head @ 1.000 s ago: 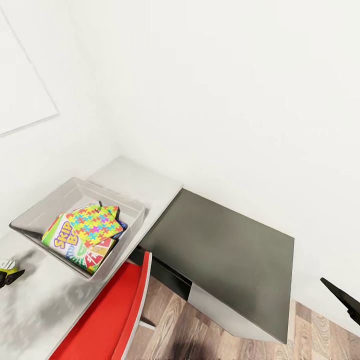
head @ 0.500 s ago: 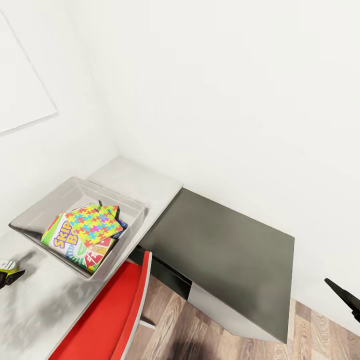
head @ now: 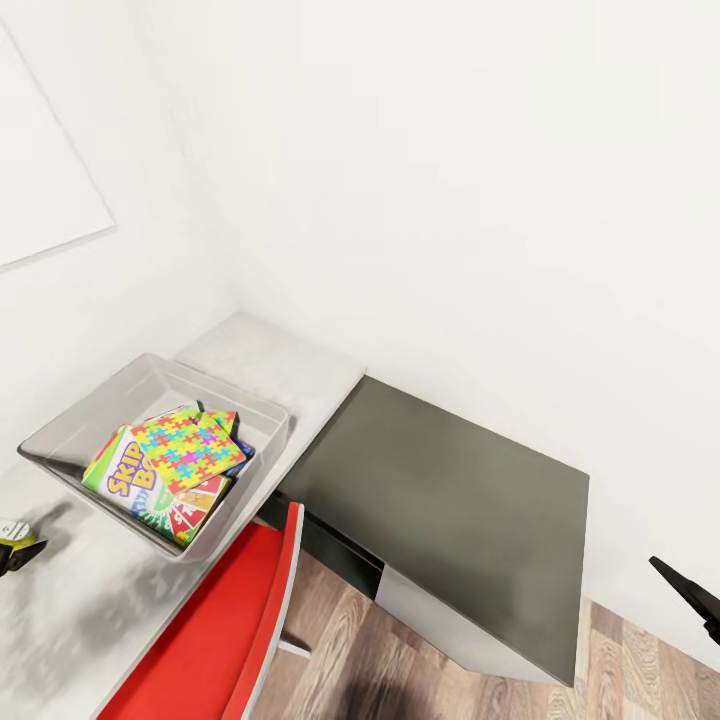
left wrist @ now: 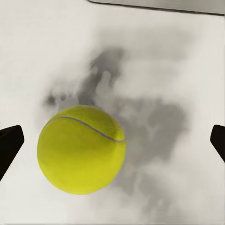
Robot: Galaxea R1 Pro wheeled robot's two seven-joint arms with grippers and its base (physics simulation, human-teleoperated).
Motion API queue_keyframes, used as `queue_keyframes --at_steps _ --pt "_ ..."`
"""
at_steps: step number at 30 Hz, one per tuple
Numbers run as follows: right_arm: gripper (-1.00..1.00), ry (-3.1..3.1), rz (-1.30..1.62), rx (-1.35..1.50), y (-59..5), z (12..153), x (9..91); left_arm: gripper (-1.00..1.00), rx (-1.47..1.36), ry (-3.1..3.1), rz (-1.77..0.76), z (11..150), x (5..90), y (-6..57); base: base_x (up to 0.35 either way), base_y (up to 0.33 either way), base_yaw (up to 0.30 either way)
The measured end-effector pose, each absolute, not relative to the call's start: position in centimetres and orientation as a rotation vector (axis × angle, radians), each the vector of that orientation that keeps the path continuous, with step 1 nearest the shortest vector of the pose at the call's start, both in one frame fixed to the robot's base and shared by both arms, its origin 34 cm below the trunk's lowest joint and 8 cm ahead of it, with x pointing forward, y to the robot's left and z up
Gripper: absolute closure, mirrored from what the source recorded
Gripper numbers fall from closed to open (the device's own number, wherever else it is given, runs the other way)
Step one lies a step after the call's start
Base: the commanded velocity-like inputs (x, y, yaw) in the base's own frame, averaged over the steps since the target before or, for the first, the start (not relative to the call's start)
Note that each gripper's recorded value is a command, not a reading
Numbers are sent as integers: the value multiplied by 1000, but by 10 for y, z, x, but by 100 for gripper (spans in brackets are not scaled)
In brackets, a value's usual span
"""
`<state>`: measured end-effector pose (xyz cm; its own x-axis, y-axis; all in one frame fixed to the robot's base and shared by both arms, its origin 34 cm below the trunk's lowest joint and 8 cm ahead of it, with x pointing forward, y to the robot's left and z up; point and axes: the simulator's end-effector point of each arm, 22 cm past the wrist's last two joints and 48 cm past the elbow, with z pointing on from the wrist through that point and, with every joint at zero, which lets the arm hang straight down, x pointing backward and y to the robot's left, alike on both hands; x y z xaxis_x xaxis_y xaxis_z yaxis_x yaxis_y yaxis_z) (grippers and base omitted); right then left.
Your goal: Put all the toys in the child's room - the three board games (two on the bed and one on the table), the two jigsaw puzzles on the table, and the tennis ball on the table - inside the toy box on the table in the child's room.
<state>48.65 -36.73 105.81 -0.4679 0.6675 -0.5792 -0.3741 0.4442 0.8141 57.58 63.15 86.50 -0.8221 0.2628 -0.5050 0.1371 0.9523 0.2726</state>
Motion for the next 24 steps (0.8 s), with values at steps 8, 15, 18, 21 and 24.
queue_keyframes --at_steps 8,15,18,21,24 --pt "-100 1650 1246 260 -367 1058 486 -100 280 2548 369 865 573 643 0 0 0" --pt "-100 1650 1246 260 -367 1058 486 -100 280 2548 381 864 572 645 0 0 0" --pt "-100 1650 1246 260 -367 1058 486 -100 281 2549 384 864 572 645 0 0 0" --pt "-100 1651 1246 260 -367 1058 486 -100 281 2549 385 865 572 646 0 0 0" --pt "-100 1651 1246 260 -367 1058 486 -100 281 2549 386 864 572 646 0 0 0"
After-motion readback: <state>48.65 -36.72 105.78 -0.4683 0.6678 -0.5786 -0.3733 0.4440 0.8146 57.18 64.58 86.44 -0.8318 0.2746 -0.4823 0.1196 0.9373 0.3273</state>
